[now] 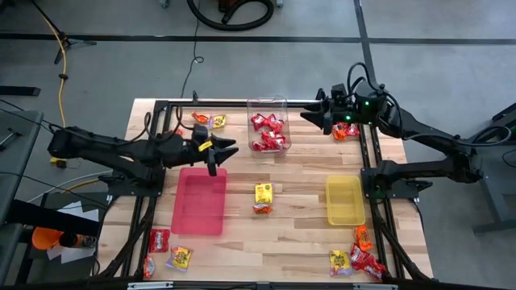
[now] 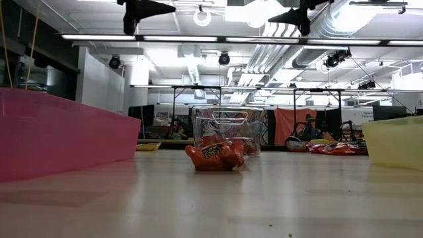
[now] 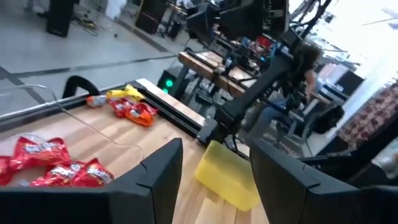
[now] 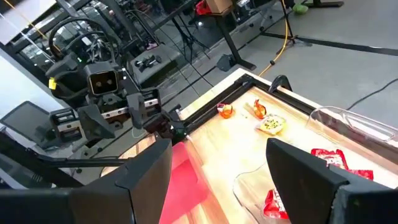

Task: Sort candy
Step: Put the red candy into the transparent bin

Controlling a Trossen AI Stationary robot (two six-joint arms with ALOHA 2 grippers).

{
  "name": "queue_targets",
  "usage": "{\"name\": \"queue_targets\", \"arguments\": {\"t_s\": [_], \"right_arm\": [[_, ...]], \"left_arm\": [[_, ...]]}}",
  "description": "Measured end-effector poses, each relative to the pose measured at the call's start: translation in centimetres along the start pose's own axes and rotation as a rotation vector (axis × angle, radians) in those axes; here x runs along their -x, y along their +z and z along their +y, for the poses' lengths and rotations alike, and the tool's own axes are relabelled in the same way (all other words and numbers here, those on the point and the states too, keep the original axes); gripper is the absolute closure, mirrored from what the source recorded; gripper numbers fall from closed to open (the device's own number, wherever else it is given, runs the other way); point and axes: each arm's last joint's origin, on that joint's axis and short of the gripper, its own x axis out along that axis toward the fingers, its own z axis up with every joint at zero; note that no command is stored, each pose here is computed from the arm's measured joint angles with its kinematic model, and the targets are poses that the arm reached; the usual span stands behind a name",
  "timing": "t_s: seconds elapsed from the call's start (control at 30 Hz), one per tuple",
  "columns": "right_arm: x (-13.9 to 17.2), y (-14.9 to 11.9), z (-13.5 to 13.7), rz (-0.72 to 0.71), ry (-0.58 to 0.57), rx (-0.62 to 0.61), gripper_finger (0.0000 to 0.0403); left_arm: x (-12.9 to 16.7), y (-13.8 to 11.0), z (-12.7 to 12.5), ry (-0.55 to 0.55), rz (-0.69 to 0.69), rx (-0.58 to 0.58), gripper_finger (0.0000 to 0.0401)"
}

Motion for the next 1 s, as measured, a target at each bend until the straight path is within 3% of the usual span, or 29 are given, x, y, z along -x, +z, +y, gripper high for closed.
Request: {"name": "queue_targets", "arguments": {"t_s": [0.2, 0.33, 0.5, 0.67, 0.8, 1.0], "right_arm": [[0.0, -0.2, -0.1, 0.010, -0.022, -0.103, 0.0147], [-0.3, -1.0, -1.9, 0.026, -0.272, -0.263, 0.0147], [-1.5, -2.0, -6.7, 0.245, -0.607, -0.326, 0.0147], [-3.3, -3.8, -12.8, 0.529, -0.967, -0.273, 0.0147], [-4.3, -5.3, -17.3, 0.675, -1.092, -0.311, 0.0147], [-5.2, -6.7, -21.6, 0.720, -1.165, -0.378, 0.0147]], "left_arm": [[0.0, 0.4, 0.1, 0.005, -0.027, -0.006, 0.0226], [0.0, 0.4, 0.1, 0.005, -0.027, -0.006, 0.0226], [0.0, 0.4, 0.1, 0.005, -0.026, -0.006, 0.0226], [0.0, 0.4, 0.1, -0.006, -0.021, 0.032, 0.0226], [0.0, 0.3, 0.0, -0.038, -0.002, 0.038, 0.0226], [0.0, 0.3, 0.0, -0.036, -0.002, 0.061, 0.0226]]}}
